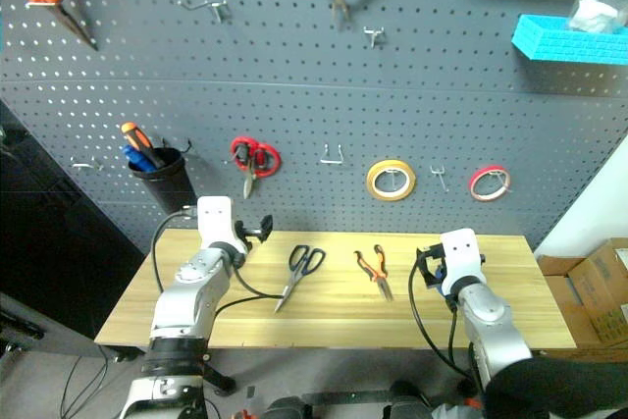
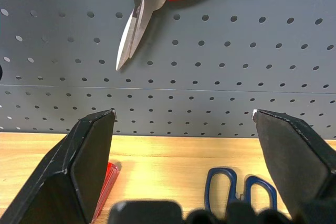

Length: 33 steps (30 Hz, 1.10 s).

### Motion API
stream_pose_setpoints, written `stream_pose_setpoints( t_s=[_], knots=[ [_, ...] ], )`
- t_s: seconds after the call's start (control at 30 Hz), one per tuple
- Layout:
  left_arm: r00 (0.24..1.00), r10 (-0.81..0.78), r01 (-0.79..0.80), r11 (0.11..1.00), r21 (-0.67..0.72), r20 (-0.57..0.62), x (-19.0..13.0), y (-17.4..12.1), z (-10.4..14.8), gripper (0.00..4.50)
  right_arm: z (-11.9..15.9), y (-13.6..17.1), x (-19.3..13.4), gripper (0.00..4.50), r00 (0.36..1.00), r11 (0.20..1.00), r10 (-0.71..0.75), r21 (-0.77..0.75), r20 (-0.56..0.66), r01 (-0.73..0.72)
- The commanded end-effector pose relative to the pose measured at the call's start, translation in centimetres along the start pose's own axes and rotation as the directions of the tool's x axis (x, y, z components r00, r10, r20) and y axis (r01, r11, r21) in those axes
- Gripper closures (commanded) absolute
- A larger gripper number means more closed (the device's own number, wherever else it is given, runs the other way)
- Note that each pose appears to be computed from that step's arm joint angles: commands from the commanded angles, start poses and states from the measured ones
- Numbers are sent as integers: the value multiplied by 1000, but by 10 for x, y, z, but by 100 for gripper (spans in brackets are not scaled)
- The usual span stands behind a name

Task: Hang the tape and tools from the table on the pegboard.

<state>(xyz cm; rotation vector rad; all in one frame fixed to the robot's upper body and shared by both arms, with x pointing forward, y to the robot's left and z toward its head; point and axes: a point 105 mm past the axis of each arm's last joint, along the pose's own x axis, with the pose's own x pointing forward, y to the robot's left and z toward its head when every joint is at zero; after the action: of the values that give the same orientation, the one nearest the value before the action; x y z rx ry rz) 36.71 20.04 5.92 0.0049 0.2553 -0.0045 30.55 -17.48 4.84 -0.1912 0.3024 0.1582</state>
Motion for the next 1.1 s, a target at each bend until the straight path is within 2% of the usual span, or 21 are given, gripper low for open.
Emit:
stream_pose_setpoints(
  t_s=[0.03,0.83,1.0,1.1],
  knots=[
    [998,5,-5,1000,10,59,-2,1,16,2,14,-5,-2,0,999,1000,-17,-2,49,17],
    [999,-6,6,1000,-2,49,-6,1,15,2,10,-5,-6,0,1000,1000,-14,8,13,14],
    [995,-79,79,997,3,59,-6,-15,22,2,10,-6,-8,0,1000,1000,5,-15,3,-5],
    [978,-196,196,981,10,67,-7,-38,30,2,10,-6,-10,0,999,999,40,-15,-16,-41]
  ],
)
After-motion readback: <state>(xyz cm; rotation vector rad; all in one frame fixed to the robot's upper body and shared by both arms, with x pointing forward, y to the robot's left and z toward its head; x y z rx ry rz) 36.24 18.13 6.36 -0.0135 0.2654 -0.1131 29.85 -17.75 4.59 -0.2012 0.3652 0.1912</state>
